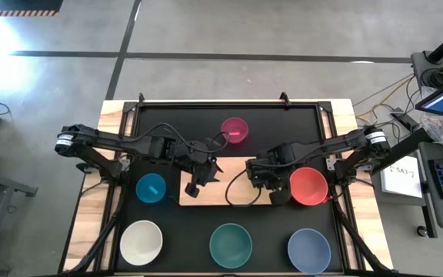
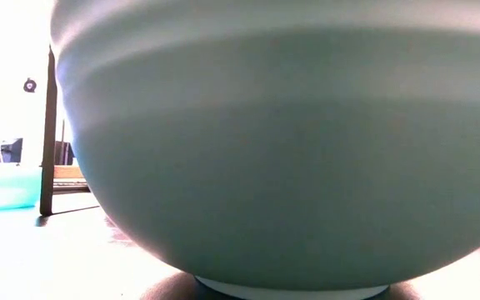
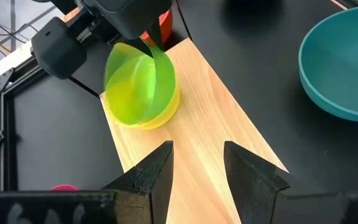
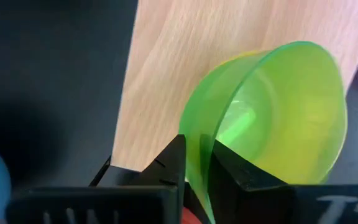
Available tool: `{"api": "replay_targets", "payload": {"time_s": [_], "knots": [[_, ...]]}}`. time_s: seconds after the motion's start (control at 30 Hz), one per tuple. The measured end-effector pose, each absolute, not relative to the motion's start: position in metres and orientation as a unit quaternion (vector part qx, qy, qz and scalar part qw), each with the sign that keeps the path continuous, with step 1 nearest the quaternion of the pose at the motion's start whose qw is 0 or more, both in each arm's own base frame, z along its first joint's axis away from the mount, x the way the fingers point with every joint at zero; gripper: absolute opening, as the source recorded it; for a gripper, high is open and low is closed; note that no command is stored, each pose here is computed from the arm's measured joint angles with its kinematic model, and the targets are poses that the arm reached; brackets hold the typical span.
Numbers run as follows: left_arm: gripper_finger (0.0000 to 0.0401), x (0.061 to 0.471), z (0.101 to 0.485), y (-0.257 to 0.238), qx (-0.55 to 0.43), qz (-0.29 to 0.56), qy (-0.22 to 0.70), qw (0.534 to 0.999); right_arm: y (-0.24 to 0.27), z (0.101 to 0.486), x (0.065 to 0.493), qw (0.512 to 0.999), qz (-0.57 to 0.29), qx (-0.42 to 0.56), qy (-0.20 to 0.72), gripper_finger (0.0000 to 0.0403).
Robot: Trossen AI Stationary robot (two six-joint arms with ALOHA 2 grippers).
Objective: Place and stack bowls onto a shelf
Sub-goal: Stack the light green bowl on top of the yellow bowl on the shelf
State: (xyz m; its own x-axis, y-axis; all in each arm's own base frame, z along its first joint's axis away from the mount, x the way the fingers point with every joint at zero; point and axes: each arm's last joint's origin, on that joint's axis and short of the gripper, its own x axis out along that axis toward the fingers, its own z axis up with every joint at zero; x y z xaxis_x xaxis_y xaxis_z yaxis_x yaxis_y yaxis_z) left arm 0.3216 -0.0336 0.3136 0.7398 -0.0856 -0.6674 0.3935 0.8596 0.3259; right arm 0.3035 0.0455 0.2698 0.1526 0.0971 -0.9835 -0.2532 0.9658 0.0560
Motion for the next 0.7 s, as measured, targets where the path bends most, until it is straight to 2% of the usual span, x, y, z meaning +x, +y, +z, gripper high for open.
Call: {"api": "replay_targets", "payload": {"time_s": [0.2,0.37,0.5,0.7], "knots": [[0.0125,0.321,0.313,-0.034,0.228,-0.133,0.339,0.903,0.045,0.270,0.301,0.749,0.112,-0.055,0.651,0.0090],[0.0125,0.321,0.313,-0.033,0.228,-0.133,0.340,0.903,0.046,0.288,0.300,0.750,0.104,-0.045,0.652,0.0108],[0.0125,0.321,0.313,-0.033,0.227,-0.133,0.341,0.903,0.046,0.305,0.302,0.765,0.105,-0.045,0.634,0.0110],[0.0125,0.320,0.312,-0.033,0.212,-0.128,0.346,0.905,0.046,0.303,0.301,0.761,0.105,-0.045,0.639,0.0099]]}}
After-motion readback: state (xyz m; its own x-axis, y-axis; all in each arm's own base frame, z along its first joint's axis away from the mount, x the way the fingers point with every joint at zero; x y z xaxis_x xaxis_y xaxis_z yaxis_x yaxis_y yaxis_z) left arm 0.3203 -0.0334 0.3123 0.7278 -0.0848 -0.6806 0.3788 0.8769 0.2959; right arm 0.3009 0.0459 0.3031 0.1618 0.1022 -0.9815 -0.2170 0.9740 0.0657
